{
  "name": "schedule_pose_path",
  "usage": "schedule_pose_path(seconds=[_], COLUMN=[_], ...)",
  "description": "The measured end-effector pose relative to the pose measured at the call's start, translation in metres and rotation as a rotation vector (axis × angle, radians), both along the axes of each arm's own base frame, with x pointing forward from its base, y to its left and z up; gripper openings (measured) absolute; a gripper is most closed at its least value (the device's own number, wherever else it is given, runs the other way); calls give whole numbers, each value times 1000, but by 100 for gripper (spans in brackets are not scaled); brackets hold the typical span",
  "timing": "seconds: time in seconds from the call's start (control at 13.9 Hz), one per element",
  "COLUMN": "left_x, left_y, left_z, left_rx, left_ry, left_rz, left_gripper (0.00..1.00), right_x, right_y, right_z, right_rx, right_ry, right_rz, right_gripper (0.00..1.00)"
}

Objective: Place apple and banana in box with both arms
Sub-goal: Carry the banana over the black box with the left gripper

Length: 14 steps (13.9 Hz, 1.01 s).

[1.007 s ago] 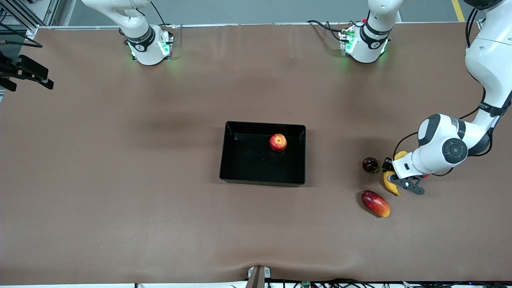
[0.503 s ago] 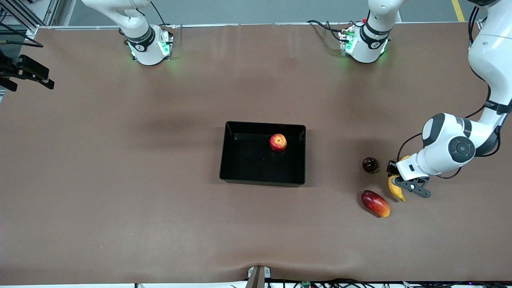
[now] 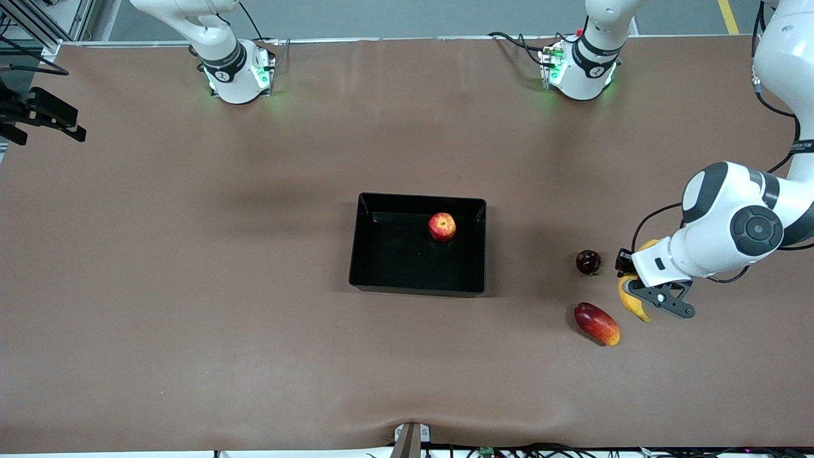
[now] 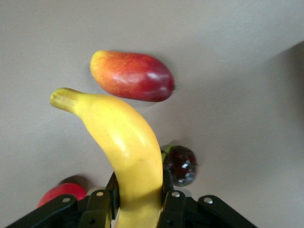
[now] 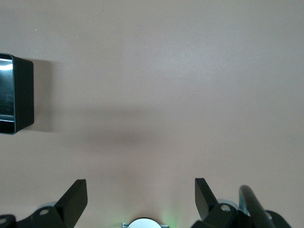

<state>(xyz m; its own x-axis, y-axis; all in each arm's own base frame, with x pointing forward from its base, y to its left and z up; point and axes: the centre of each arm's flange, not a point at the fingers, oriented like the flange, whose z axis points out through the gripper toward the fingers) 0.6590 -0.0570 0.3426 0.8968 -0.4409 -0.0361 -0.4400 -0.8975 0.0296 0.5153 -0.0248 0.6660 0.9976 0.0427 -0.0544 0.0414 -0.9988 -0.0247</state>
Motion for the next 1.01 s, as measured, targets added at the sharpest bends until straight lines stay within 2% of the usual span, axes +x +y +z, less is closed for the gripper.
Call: schedule_pose_path(seconds=[0.22, 0.36, 0.65, 1.01], left_x=[-4, -12, -47, -79], left_y=[-47, -99, -229, -326], left_z=[18, 28, 49, 42], left_rx=[18, 33, 42, 77], left_ry=[28, 33, 5, -36], left_rz=[49, 85, 106, 202], left_gripper=[37, 37, 37, 37], right_x=[0, -1, -1, -1], right_y=[-2, -2, -2, -6], right_z=[0, -1, -1, -1], right_rx=[0, 0, 0, 1], right_ry=[4, 5, 5, 7], right_rz=[-3, -3, -4, -11], right_gripper=[100, 100, 100, 100])
